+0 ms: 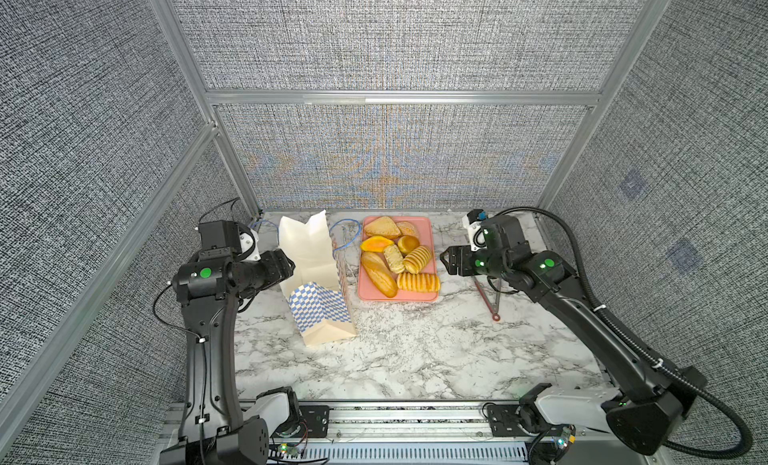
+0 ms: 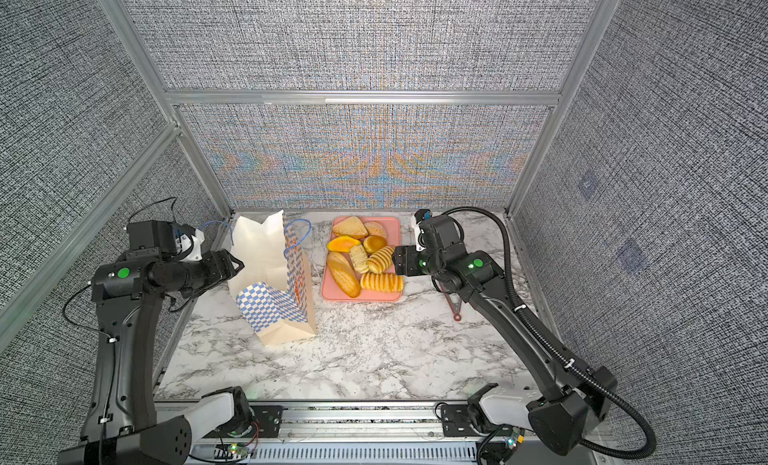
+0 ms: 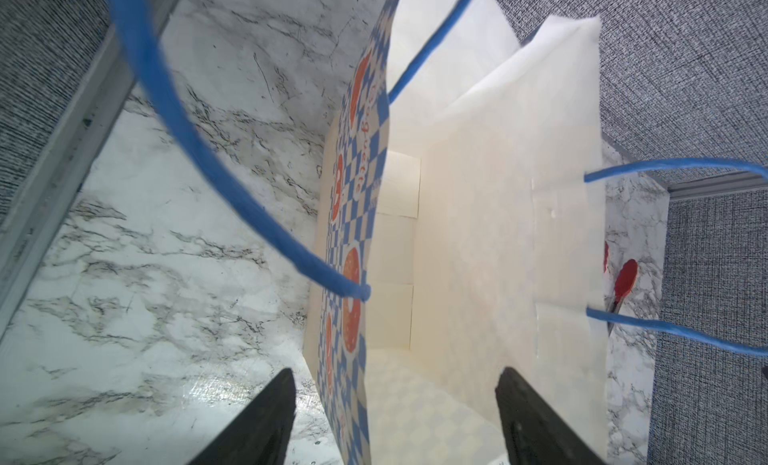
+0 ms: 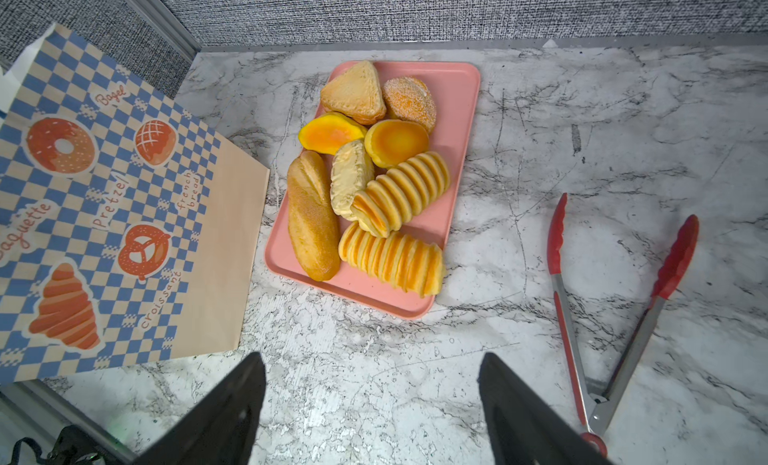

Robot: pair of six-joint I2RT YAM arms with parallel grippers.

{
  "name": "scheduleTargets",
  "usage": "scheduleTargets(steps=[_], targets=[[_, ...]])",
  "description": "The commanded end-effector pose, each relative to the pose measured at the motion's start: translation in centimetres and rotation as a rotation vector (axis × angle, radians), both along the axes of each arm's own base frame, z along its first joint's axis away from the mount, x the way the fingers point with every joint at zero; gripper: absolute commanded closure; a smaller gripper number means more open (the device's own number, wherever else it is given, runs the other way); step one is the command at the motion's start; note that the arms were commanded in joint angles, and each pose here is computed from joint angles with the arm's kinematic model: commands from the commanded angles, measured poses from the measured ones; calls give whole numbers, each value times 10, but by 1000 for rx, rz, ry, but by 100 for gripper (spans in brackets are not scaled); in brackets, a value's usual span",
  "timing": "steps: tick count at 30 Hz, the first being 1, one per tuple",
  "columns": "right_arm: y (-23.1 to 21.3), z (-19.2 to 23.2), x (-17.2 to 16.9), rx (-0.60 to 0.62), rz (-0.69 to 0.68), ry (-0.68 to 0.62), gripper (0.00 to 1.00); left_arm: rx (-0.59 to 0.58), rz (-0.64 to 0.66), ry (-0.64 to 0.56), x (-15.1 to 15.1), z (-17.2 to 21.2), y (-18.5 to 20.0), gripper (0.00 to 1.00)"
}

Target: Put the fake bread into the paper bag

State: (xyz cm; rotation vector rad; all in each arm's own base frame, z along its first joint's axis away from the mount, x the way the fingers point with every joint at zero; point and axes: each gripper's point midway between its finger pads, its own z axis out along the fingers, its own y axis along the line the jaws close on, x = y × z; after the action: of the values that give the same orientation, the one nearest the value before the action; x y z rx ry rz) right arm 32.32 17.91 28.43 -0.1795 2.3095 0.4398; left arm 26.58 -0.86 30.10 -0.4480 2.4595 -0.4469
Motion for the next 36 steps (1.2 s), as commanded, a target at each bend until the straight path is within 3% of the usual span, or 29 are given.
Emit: scheduleTargets(steps=[1, 8, 10, 11, 20, 26, 31, 36], targets=[[-3, 0, 0, 40, -4, 16, 15, 74, 26, -25, -6, 12, 11, 22], [-45, -18, 7, 25, -118, 65, 9, 141, 54, -221, -9, 60, 17, 17], [-64, -31, 9, 6, -171, 99, 8, 133, 47, -279, -8, 72, 14, 11], [-72, -36, 9, -3, -192, 113, 7, 133, 38, -296, -7, 76, 12, 2], [-141, -105, -4, -88, -380, 280, 7, 176, -129, -353, 11, 100, -39, 2], [-154, -151, -13, -114, -412, 402, 7, 169, -287, -403, 20, 109, -104, 2], [-156, -193, -21, -137, -417, 512, 8, 140, -459, -429, 21, 101, -181, 2], [-150, -223, -22, -127, -393, 584, 9, 54, -560, -462, 17, 91, -231, 2]])
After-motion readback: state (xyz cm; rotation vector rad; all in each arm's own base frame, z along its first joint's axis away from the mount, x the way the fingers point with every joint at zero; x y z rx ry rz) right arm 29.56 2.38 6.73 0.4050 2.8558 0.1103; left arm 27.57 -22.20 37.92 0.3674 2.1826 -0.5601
